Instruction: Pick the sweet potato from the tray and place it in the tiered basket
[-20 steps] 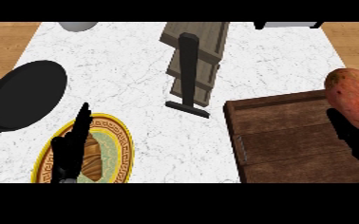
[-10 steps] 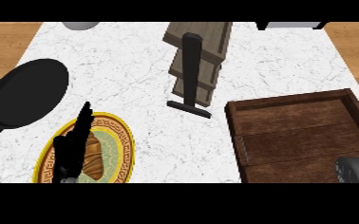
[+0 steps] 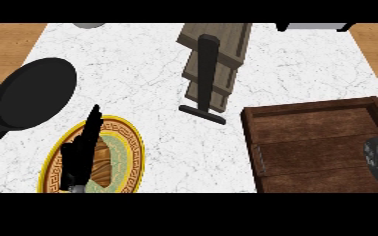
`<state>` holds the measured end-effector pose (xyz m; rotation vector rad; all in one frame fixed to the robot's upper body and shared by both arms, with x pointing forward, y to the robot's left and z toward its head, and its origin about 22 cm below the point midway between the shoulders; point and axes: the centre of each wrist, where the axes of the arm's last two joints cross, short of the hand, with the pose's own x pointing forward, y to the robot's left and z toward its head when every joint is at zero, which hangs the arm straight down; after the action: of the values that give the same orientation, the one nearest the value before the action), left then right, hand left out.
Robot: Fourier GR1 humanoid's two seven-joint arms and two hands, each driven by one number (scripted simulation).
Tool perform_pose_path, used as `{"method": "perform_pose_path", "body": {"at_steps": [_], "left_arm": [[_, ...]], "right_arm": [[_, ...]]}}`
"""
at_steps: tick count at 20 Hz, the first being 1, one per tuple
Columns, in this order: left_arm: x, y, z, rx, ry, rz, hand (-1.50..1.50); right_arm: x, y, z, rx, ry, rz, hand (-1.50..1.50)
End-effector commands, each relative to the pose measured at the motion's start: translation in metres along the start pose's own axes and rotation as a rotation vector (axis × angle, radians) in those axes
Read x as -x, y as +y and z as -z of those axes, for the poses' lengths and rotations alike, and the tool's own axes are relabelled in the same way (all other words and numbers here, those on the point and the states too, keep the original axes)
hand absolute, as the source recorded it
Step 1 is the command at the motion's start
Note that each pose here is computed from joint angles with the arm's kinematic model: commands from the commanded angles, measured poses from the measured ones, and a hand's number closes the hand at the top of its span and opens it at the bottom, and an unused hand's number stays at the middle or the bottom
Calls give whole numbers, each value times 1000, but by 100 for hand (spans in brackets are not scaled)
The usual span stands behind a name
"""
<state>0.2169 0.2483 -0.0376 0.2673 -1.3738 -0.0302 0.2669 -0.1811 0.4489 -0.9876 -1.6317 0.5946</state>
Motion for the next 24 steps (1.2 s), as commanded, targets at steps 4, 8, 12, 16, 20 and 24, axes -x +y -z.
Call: {"method": "perform_pose_path", "body": {"at_steps": [4,8,12,16,20,24], "left_arm": [[2,-2,4,34,71,-7,0],[19,-18,-11,40,86,-1,0],[20,-19,-8,5,68,-18,0],[14,-11,-5,18,75,-16,0],[31,11,-15,8,66,6,0],[0,-12,16,14,62,-7,0]], "right_arm": [[-16,28,42,-93,99,-18,150],[-17,56,54,-123,112,-51,150],[-22,86,59,-135,134,-89,150],[-26,98,66,-124,173,-71,150],[-7,149,70,-160,196,-6,150],[17,152,83,-212,270,240,-150]]}}
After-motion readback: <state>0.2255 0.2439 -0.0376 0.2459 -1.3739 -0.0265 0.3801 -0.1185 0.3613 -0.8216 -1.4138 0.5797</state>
